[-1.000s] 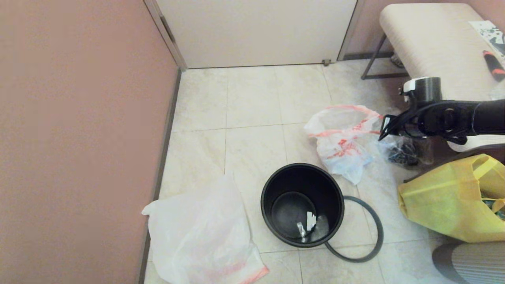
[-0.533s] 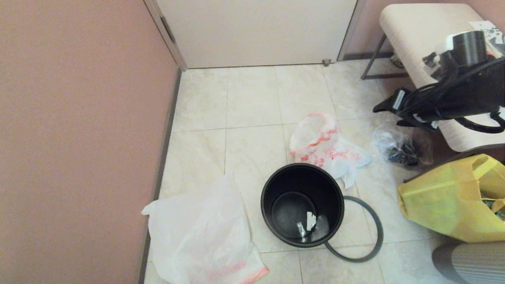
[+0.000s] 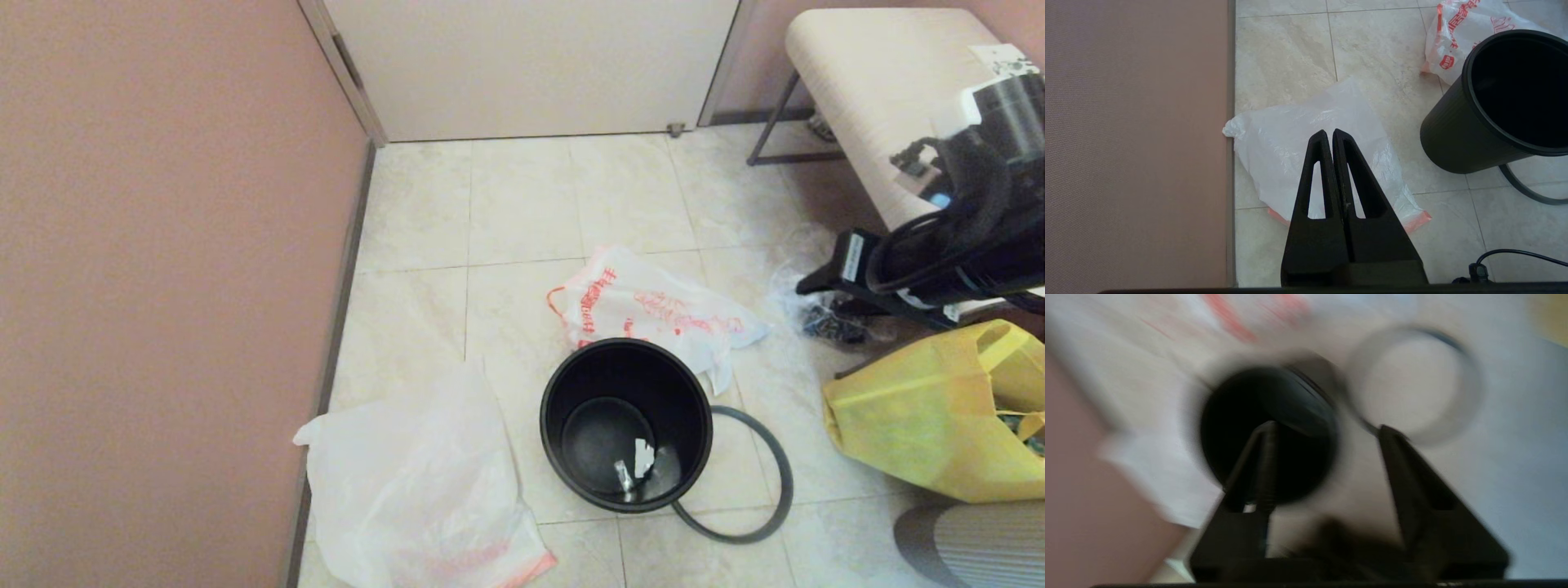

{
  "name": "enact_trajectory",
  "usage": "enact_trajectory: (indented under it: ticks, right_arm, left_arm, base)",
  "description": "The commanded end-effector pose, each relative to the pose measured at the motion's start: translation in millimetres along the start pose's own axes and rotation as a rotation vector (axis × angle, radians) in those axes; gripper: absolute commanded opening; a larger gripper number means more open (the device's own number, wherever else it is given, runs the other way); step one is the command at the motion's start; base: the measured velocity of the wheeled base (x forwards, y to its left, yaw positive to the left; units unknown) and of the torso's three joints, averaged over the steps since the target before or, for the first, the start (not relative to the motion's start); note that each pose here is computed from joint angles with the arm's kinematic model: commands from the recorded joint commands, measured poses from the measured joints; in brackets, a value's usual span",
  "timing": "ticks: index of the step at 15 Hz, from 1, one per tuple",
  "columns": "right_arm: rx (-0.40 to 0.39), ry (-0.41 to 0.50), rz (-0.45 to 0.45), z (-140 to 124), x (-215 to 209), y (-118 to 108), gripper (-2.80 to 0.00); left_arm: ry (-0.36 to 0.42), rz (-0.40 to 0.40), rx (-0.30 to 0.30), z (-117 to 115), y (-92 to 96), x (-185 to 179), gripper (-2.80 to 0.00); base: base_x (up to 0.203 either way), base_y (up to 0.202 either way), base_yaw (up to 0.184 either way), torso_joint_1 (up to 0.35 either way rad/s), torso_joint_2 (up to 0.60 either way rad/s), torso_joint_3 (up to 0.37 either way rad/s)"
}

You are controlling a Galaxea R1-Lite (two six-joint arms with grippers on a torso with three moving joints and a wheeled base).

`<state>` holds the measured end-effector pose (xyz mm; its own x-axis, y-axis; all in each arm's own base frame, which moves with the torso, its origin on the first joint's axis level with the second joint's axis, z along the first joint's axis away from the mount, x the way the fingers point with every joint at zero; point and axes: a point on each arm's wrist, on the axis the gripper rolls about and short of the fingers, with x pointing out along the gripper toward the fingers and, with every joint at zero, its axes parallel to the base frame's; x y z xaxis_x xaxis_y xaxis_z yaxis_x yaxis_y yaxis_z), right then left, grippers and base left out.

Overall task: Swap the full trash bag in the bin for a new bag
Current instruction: Pick up a new trash bag

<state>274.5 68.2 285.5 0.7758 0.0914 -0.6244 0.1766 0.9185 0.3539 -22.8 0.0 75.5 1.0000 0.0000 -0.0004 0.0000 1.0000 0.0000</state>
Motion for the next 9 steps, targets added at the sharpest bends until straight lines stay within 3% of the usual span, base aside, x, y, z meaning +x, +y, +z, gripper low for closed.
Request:
enact_trajectory:
  ticks: [1, 4, 9]
  right_arm:
    - [-0.041, -0.029, -0.035, -17.6, -35.4, 0.7, -2.80]
    - [-0.124, -0.082, -0.078, -59.4, -87.8, -21.0, -2.80]
    - [-0.144, -0.319, -0.141, -125.0, -184.5, -106.2, -2.80]
  left_arm:
    - [0.000, 0.000, 0.000, 0.0, 0.0, 0.0, -2.80]
    - [0.000, 0.000, 0.000, 0.0, 0.0, 0.0, -2.80]
    - [0.000, 0.000, 0.000, 0.0, 0.0, 0.0, -2.80]
  base:
    - [0.000, 0.000, 0.000, 0.000, 0.00, 0.000]
    - [0.000, 0.000, 0.000, 0.000, 0.00, 0.000]
    - [0.000, 0.000, 0.000, 0.000, 0.00, 0.000]
